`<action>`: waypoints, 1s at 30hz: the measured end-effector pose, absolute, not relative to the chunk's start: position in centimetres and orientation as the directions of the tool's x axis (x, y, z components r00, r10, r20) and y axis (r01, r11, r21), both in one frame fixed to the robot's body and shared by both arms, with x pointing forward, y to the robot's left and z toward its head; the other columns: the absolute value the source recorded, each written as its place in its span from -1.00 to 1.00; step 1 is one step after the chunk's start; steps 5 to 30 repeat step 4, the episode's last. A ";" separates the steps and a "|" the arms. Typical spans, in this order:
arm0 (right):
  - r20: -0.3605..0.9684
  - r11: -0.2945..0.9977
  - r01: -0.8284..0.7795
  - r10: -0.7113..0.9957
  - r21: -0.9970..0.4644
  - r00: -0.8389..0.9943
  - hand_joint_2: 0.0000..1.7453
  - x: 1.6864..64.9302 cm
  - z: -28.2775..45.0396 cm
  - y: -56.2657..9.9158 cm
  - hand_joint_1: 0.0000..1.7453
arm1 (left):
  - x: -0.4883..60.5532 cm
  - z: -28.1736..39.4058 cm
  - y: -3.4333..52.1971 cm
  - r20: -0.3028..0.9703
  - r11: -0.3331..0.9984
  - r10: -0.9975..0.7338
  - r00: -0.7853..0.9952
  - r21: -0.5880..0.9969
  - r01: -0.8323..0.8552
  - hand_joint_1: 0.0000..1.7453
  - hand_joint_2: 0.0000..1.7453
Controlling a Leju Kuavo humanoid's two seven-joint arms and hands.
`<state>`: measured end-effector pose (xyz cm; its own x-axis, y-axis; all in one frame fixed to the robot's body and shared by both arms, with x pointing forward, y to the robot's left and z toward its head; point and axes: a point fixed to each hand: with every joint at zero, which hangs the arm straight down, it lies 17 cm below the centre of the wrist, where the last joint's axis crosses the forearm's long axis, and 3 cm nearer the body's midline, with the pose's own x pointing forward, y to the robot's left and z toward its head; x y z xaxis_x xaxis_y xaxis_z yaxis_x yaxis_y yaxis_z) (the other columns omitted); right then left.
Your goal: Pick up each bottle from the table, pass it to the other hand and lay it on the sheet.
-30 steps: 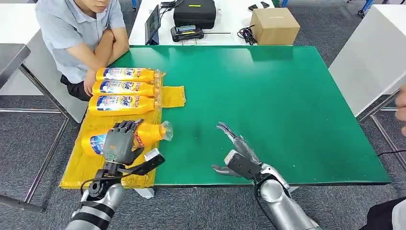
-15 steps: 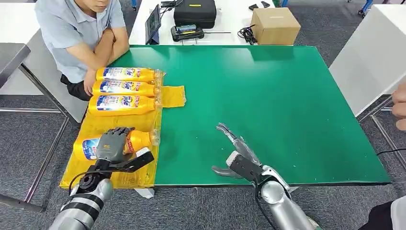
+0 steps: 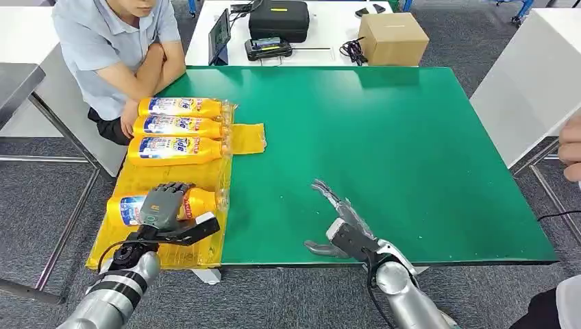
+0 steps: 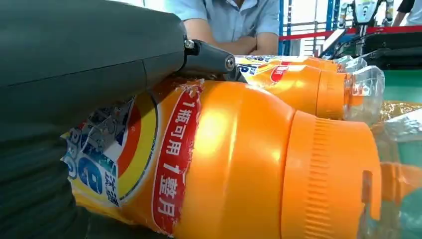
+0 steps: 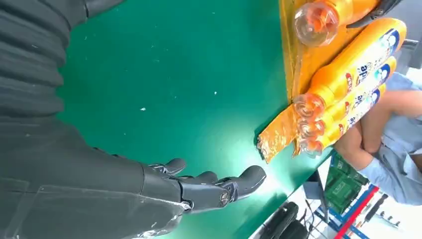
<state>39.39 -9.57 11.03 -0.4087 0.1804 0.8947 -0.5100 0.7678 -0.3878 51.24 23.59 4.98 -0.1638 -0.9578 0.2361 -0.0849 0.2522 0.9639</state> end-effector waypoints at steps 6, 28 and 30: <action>0.895 0.768 -0.511 0.178 -0.386 -0.409 1.00 39.4 11.1 -9.6 -1.00 | 51.1 4.5 22.5 0.295 0.308 -0.932 -0.210 0.951 -0.029 -0.98 1.00; 0.895 0.768 -0.511 0.178 -0.386 -0.409 1.00 39.4 11.1 -9.6 -1.00 | 51.1 4.5 22.5 0.295 0.308 -0.932 -0.210 0.951 -0.029 -0.98 1.00; 0.895 0.768 -0.511 0.178 -0.386 -0.409 1.00 39.4 11.1 -9.6 -1.00 | 51.1 4.5 22.5 0.295 0.308 -0.932 -0.210 0.951 -0.029 -0.98 1.00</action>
